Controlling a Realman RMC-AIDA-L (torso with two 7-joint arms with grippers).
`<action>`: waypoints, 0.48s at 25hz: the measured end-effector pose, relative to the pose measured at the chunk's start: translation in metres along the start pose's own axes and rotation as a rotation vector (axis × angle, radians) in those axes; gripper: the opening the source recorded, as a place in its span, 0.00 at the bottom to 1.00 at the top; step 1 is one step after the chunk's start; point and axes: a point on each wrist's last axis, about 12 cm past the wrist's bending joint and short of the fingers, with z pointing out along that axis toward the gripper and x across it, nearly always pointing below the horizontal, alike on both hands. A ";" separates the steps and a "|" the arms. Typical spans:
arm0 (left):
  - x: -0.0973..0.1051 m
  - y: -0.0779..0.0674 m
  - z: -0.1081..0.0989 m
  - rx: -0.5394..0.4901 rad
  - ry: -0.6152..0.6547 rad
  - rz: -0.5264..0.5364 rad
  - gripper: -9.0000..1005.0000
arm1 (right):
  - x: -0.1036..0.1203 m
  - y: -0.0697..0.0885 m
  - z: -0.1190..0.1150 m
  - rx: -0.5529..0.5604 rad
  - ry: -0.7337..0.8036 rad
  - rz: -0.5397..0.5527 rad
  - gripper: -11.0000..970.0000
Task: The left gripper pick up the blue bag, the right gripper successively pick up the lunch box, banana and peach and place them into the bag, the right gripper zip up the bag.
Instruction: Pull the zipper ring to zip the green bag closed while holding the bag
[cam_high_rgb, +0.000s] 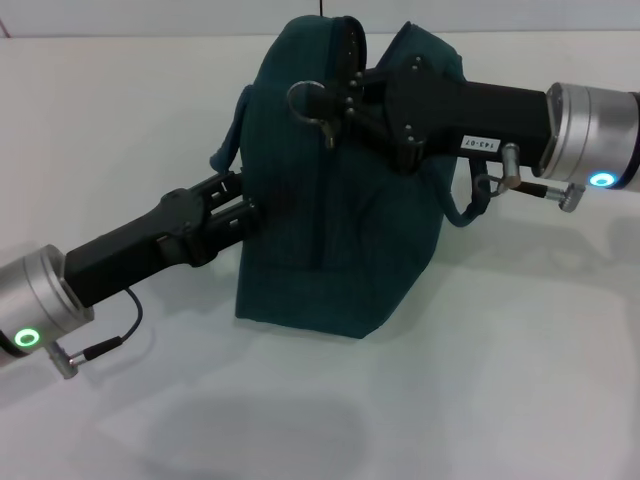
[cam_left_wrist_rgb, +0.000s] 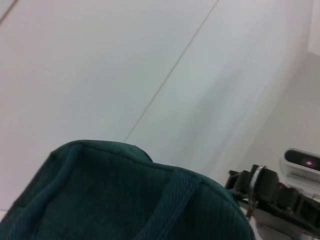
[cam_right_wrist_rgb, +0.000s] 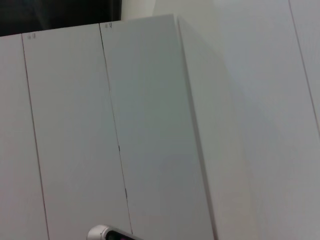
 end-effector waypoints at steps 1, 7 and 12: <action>0.000 0.001 0.000 -0.008 0.001 0.001 0.74 | 0.000 0.000 0.000 0.001 0.000 0.001 0.03; 0.001 0.002 0.001 -0.018 0.011 0.008 0.66 | 0.001 0.000 -0.002 0.010 -0.003 0.002 0.03; 0.001 0.002 0.000 -0.023 0.008 0.015 0.51 | 0.002 -0.001 -0.004 0.022 -0.009 0.011 0.03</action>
